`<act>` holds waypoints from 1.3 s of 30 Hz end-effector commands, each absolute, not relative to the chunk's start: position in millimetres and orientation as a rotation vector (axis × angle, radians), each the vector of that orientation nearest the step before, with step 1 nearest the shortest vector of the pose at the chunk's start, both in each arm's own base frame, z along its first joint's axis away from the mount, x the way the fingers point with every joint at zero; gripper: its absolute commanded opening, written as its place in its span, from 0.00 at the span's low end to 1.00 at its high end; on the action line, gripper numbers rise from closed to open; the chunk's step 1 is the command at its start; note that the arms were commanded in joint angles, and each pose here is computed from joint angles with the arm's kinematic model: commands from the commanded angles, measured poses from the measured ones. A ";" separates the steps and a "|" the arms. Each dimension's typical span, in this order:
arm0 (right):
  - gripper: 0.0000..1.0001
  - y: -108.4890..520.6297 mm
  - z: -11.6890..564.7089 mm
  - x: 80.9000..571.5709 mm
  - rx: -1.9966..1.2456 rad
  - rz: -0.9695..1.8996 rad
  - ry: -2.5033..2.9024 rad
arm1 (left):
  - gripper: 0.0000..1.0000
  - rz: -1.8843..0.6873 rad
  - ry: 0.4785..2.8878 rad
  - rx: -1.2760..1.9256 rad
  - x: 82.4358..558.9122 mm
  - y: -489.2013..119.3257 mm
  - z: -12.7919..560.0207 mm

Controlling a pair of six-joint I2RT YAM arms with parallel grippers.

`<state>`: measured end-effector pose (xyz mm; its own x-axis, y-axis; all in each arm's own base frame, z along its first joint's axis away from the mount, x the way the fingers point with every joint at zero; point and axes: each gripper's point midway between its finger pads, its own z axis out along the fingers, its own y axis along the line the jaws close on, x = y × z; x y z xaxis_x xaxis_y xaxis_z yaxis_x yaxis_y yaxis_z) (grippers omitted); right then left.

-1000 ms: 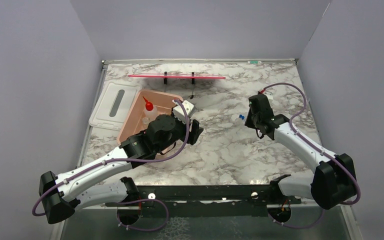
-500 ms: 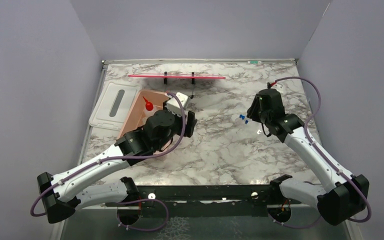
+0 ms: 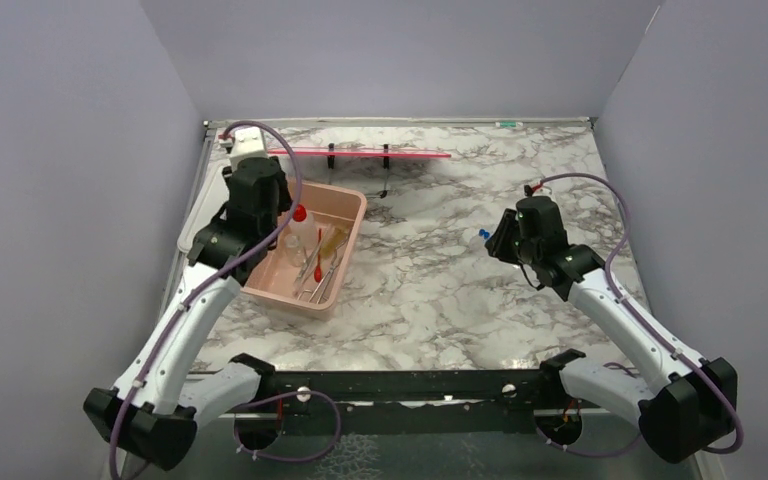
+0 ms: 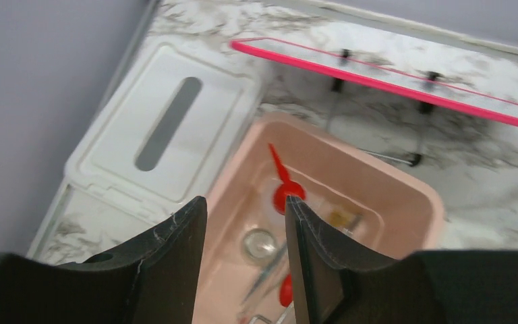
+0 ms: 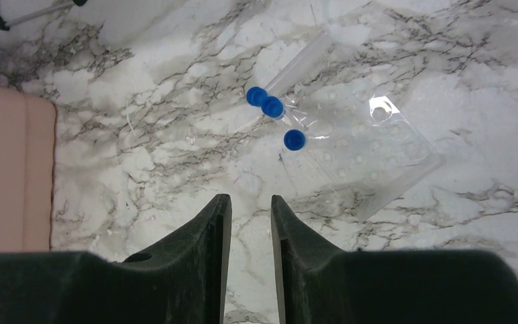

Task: Organize the chemistry lab equipment

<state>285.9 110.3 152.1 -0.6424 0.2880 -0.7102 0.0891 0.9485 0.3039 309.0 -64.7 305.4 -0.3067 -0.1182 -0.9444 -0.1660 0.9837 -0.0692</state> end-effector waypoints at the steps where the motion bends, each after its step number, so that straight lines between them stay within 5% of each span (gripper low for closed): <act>1: 0.32 128.6 151.7 282.9 0.213 0.434 2.260 | 0.47 0.081 2.014 -0.342 334.1 -19.6 271.5; 13: 0.29 141.2 139.0 272.9 0.160 0.511 2.316 | 0.45 -0.081 2.166 -0.752 387.4 82.7 174.2; 26: 0.30 141.9 138.0 274.2 0.158 0.515 2.309 | 0.52 -0.489 2.287 -0.755 384.7 27.0 112.2; 39: 0.30 142.7 137.8 272.2 0.172 0.529 2.308 | 0.40 -0.694 2.228 -0.836 367.4 -31.0 114.0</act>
<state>271.2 138.9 135.8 -0.7168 0.2663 -0.6444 -0.0203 0.9158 0.4010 366.3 -1.7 91.6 -0.6058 -0.6855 -0.4038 -0.4232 0.7074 -0.5661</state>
